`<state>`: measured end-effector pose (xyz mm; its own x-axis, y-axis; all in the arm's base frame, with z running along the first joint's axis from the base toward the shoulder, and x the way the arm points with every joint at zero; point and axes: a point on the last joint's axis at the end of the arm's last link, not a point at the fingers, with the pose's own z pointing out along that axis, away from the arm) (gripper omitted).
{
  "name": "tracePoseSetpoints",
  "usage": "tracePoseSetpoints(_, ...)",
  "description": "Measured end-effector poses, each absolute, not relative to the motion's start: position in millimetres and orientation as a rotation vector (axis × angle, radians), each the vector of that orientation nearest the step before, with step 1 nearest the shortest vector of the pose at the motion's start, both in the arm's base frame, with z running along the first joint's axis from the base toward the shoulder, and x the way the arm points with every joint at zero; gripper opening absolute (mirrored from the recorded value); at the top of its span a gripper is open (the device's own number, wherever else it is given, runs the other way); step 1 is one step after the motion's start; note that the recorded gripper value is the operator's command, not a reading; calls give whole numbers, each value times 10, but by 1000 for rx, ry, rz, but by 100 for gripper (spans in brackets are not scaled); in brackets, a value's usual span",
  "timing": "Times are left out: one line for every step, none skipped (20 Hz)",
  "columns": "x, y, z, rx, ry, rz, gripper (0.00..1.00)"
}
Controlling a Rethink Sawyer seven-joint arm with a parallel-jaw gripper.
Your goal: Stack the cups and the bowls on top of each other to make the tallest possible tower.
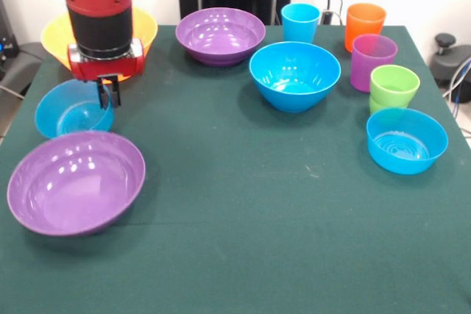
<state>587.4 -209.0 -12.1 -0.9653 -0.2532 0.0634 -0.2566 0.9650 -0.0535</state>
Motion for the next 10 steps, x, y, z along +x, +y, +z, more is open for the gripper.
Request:
tracePoseSetpoints(5910,-2130,-45,366,-3075,81,0)
tracePoseSetpoints(5922,-2137,-23,357,-3080,76,0)
tracePoseSetpoints(5936,-2143,-2,350,-3084,72,0)
tracePoseSetpoints(5978,-2153,56,333,-3097,62,0)
tracePoseSetpoints(6000,-2154,85,326,-3103,58,0)
tracePoseSetpoints(6012,-2152,99,323,-3106,56,0)
tracePoseSetpoints(6058,-2136,148,314,-3117,46,0)
tracePoseSetpoints(6084,-2121,174,312,-3123,41,0)
tracePoseSetpoints(6116,-2096,205,312,-3129,35,0)
tracePoseSetpoints(6142,-2079,230,312,-3135,31,0)
